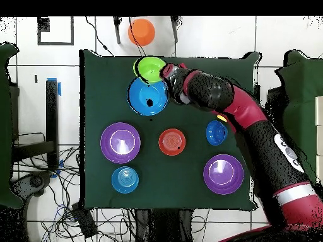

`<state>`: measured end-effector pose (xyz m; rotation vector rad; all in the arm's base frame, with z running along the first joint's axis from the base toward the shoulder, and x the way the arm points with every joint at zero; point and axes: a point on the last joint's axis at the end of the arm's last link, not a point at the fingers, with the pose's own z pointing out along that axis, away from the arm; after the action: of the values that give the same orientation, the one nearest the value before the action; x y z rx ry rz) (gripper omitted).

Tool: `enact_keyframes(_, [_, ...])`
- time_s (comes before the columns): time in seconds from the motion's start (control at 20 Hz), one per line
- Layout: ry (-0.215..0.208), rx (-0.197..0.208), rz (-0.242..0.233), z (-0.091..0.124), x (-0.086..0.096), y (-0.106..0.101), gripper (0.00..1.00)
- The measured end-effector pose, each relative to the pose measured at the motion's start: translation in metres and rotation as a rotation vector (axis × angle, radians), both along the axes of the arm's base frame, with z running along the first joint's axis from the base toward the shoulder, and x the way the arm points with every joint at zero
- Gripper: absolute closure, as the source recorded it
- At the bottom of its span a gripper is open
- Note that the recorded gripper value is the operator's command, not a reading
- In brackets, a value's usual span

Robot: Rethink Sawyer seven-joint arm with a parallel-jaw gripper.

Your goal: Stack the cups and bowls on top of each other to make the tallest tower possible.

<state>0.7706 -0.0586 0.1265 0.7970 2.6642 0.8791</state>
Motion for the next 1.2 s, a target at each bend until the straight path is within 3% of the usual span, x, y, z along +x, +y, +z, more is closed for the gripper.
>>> enact_keyframes(0.35, [0.002,0.005,-0.003,-0.006,0.001,-0.001,1.0])
enact_keyframes(0.8, [-0.013,-0.048,0.042,-0.016,-0.006,0.002,1.0])
enact_keyframes(1.2, [-0.019,-0.07,0.061,-0.02,-0.009,0.003,1.0])
